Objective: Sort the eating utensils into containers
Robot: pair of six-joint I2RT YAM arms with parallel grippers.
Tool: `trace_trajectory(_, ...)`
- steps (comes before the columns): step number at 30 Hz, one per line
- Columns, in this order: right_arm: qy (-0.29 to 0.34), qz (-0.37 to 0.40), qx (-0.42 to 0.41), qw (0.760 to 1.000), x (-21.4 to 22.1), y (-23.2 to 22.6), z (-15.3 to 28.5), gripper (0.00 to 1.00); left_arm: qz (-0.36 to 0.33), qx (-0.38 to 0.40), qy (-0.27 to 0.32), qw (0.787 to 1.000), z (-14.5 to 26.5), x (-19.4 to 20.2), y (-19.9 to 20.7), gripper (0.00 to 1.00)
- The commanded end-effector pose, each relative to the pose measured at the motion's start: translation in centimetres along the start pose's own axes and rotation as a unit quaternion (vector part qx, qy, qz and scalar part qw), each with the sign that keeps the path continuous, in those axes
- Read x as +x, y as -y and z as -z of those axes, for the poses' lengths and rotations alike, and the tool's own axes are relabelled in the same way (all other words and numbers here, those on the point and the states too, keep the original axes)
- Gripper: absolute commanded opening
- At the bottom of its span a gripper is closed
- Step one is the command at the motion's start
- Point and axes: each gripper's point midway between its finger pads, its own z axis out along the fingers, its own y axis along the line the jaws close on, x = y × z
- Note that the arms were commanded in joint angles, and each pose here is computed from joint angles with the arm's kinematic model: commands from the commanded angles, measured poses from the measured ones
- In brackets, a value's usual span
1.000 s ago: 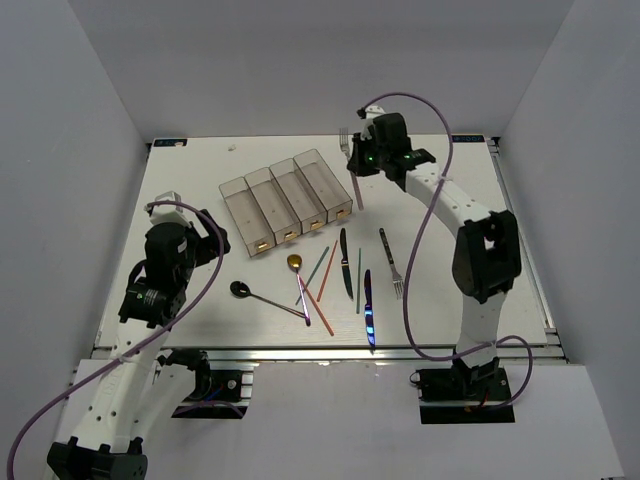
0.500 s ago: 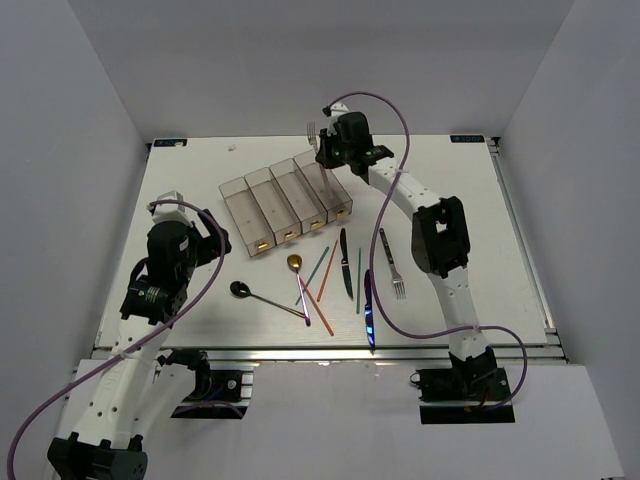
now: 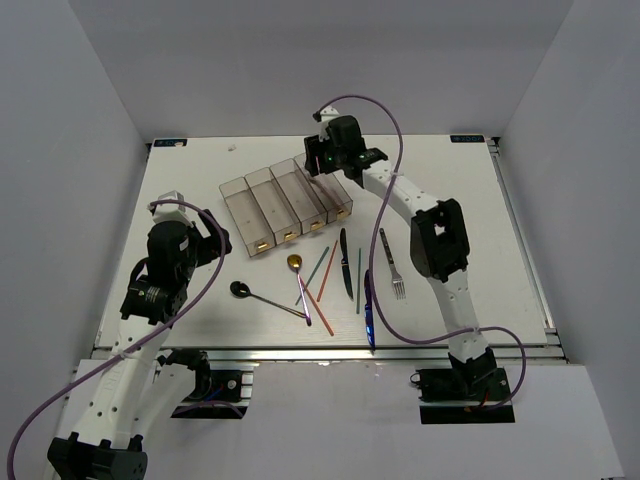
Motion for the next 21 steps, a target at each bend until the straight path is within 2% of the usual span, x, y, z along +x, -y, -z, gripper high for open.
trace_trajectory(1,0.066,0.012,0.013,0.998,-7.5,-0.8,5.4,0.67,-0.002,0.004,0.007,1.000,-0.1,-0.3,0.1,0.98)
trace_trajectory(4,0.034,-0.009,0.043,0.998,-6.9,-0.4,8.2,0.67,-0.003,0.001,0.006,1.000,-0.1,-0.2,0.0,0.98)
trace_trajectory(6,0.007,-0.042,0.083,0.996,-4.9,0.2,10.1,0.67,-0.002,-0.001,0.007,1.000,-0.1,-0.3,-0.1,0.98)
trace_trajectory(7,0.006,-0.049,0.096,0.994,-5.0,-0.4,12.9,0.67,-0.002,-0.001,0.007,1.000,-0.1,-0.3,-0.1,0.98)
trace_trajectory(8,-0.042,-0.054,0.145,0.987,-0.4,1.0,13.5,0.69,-0.002,0.000,0.009,1.000,0.0,-0.4,0.0,0.98)
trace_trajectory(10,-0.053,-0.071,0.191,0.977,1.6,1.0,17.5,0.69,-0.002,-0.001,0.007,1.000,-0.1,-0.3,-0.1,0.98)
trace_trajectory(11,-0.078,-0.082,0.204,0.972,5.0,1.0,19.5,0.69,-0.002,-0.002,0.006,1.000,-0.1,-0.3,-0.1,0.98)
trace_trajectory(12,-0.109,-0.075,0.223,0.966,8.1,1.9,19.5,0.68,-0.002,0.000,0.006,1.000,-0.1,-0.3,0.0,0.98)
trace_trajectory(13,-0.075,-0.087,0.227,0.967,7.3,1.9,21.2,0.67,-0.003,0.001,0.006,1.000,-0.1,-0.2,0.0,0.98)
trace_trajectory(14,-0.111,-0.076,0.234,0.963,11.6,2.6,21.8,0.67,-0.003,0.001,0.005,1.000,-0.1,-0.2,0.0,0.98)
trace_trajectory(16,-0.132,-0.068,0.207,0.967,13.5,2.8,22.9,0.65,-0.003,0.004,0.005,1.000,-0.1,-0.2,0.1,0.98)
trace_trajectory(18,-0.181,-0.065,0.211,0.958,16.9,3.3,23.7,0.64,-0.003,0.004,0.005,1.000,-0.1,-0.2,0.1,0.98)
trace_trajectory(21,-0.220,-0.068,0.216,0.949,20.1,3.7,24.4,0.63,-0.002,0.003,0.008,1.000,0.0,-0.3,0.0,0.98)
